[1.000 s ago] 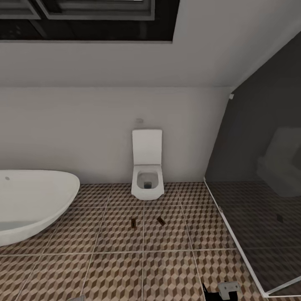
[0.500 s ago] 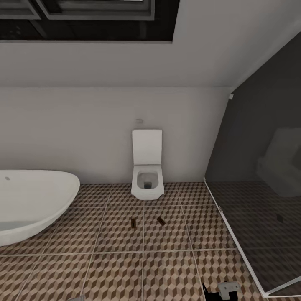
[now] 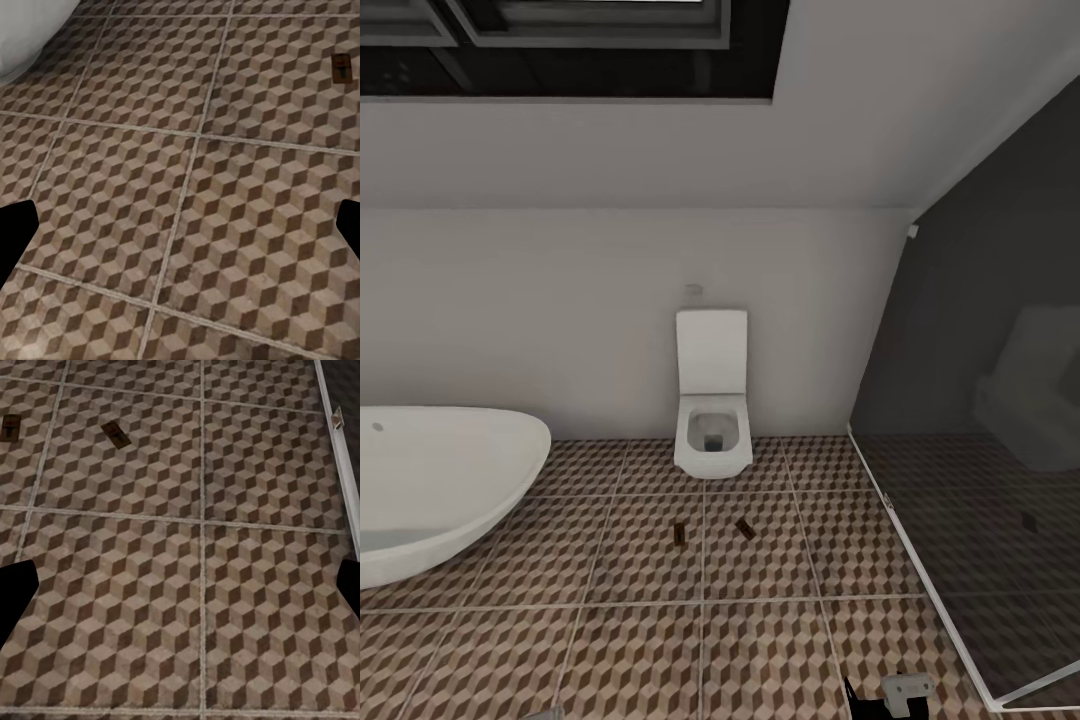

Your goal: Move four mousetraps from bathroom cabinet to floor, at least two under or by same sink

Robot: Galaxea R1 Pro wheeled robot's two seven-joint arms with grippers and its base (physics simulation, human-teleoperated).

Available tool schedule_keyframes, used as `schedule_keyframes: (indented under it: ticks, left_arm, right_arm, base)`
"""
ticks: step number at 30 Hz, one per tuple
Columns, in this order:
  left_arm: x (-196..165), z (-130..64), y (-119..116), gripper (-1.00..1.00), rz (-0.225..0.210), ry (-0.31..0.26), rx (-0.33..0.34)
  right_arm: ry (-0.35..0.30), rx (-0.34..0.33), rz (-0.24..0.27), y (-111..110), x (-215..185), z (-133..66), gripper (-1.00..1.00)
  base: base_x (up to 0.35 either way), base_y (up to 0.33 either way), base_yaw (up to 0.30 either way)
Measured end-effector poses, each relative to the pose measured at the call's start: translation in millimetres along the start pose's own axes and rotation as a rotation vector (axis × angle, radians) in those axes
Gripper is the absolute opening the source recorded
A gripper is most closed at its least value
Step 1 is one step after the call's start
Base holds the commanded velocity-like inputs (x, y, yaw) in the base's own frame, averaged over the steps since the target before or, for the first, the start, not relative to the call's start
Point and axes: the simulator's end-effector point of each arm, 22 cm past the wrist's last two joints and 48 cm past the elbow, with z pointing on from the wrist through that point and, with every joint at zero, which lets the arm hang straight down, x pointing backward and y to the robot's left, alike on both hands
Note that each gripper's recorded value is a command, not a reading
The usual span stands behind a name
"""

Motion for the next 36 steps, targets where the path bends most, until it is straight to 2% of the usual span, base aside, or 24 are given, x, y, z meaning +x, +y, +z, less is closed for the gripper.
schedule_keyframes:
  ticks: [16,36]
  left_arm:
    - [0,0.0,0,1.0,0.001,-0.001,0.001]
    - [-14,0.1,-1,1.0,-0.01,-0.029,0.002]
  right_arm:
    - [-0.001,0.0,0.0,0,0,0.0,1.0]
    - [-0.03,0.002,-0.002,-1,-14,-1.1,1.0]
  base:
    - [0.0,0.0,0.0]
    - [0.0,0.0,0.0]
